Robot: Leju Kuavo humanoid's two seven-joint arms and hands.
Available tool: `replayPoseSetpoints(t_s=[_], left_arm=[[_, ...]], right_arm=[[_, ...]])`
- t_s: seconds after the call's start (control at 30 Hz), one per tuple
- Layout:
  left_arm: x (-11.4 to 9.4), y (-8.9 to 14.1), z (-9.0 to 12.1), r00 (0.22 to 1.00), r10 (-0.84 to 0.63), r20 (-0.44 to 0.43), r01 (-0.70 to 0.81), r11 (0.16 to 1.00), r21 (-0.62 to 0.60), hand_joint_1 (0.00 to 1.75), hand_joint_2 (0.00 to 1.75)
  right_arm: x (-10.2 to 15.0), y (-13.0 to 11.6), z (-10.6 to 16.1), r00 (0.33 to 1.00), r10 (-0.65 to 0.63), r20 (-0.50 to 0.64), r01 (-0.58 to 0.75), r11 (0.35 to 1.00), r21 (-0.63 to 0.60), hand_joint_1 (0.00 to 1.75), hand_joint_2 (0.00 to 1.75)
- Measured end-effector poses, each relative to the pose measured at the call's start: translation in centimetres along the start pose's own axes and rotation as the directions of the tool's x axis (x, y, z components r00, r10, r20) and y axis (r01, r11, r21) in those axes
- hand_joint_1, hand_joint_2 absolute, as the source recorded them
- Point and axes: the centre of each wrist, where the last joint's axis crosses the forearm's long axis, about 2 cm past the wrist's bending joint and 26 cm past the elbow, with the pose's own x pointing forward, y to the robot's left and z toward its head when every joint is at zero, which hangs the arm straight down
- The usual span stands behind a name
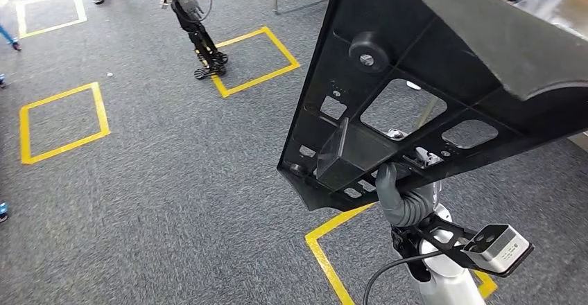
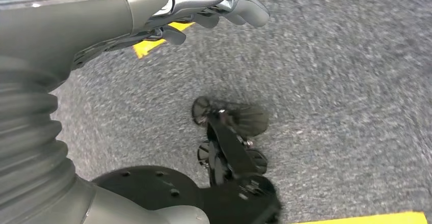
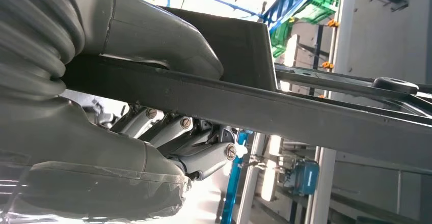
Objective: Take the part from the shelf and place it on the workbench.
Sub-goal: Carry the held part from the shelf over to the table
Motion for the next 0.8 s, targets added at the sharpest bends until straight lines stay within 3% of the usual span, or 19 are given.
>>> replayPoseSetpoints(t_s=[0.8], left_arm=[[0.2,-0.7,0.0,1.000,0.006,0.011,-0.006,1.000,-0.005,0.00,1.75]], right_arm=[[-0.9,-0.8,-1.0,0.999,-0.038,-0.010,0.038,0.999,-0.001,1.75,1.75]])
